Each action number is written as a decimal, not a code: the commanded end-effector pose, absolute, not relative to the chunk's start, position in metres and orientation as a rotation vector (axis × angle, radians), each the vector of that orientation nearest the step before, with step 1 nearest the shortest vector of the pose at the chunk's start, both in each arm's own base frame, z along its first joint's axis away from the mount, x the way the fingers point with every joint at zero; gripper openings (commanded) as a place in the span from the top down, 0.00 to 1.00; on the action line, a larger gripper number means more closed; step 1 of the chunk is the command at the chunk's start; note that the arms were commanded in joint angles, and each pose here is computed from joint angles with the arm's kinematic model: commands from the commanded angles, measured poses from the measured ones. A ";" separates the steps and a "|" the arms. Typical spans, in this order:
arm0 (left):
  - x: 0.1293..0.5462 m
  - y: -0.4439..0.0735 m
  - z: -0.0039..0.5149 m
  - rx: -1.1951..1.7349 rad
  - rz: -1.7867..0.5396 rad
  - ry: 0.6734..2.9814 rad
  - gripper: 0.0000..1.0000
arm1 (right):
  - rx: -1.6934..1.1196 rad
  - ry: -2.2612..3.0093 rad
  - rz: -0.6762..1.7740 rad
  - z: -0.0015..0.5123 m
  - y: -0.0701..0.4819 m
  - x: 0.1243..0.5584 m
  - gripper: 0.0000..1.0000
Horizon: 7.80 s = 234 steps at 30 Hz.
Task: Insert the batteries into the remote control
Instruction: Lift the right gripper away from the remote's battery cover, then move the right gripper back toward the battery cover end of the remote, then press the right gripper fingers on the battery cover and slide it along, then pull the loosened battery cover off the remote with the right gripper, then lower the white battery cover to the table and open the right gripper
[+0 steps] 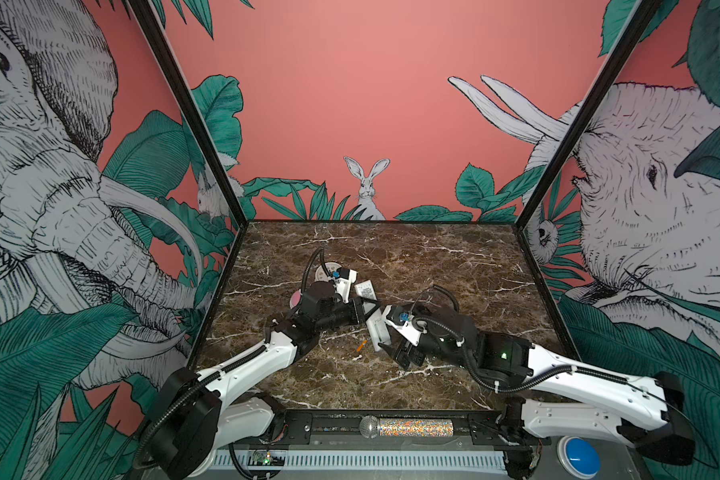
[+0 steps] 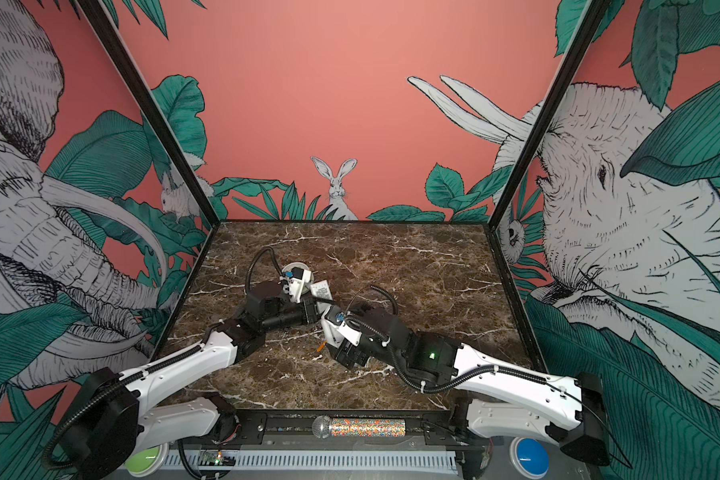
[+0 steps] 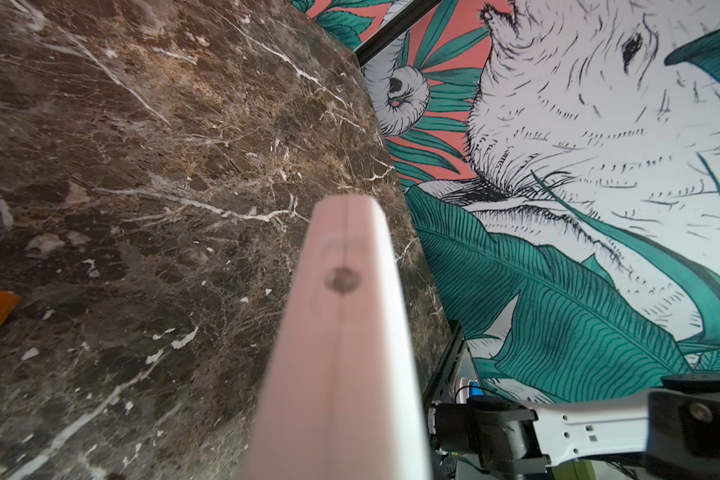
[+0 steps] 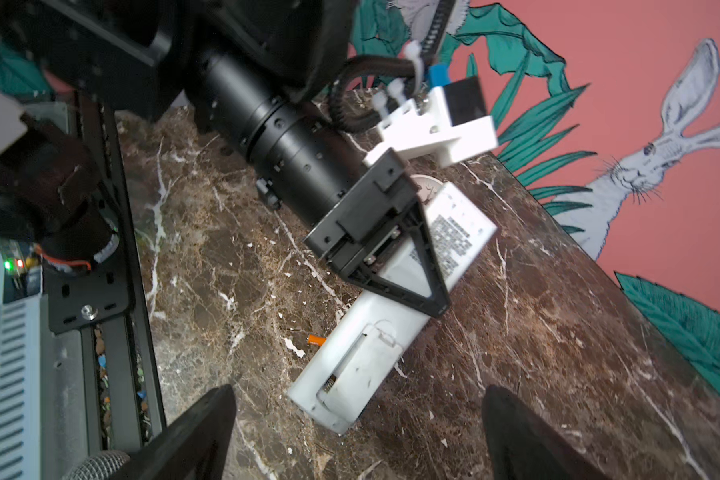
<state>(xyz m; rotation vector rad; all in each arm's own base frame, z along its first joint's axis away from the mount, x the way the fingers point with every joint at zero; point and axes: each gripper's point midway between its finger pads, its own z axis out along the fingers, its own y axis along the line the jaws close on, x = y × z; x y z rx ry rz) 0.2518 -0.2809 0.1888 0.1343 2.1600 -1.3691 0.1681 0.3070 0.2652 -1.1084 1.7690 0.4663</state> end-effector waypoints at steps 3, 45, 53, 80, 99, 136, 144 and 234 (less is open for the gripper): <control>0.262 -0.282 0.196 0.055 -1.428 2.071 1.00 | -0.837 1.995 0.495 0.268 0.275 0.189 0.07; 0.263 -0.273 0.191 -0.005 -1.416 2.045 1.00 | -0.787 2.280 0.532 0.186 0.326 0.227 0.31; 0.263 -0.274 0.188 -0.007 -1.423 2.049 1.00 | -0.785 2.287 0.558 0.182 0.330 0.227 0.33; 0.262 -0.273 0.190 -0.006 -1.422 2.043 1.00 | -0.782 2.315 0.573 0.169 0.335 0.227 0.50; 0.262 -0.274 0.195 0.014 -1.428 2.027 1.00 | -0.784 2.324 0.585 0.164 0.338 0.227 0.61; 0.260 -0.271 0.195 0.007 -1.416 2.035 1.00 | -0.799 2.296 0.605 0.176 0.340 0.226 0.78; 0.261 -0.270 0.190 0.005 -1.397 2.048 1.00 | -0.799 2.281 0.620 0.180 0.340 0.225 0.80; 0.247 -0.235 0.196 0.140 -1.235 1.996 1.00 | -0.732 2.704 0.297 0.021 0.248 0.218 0.80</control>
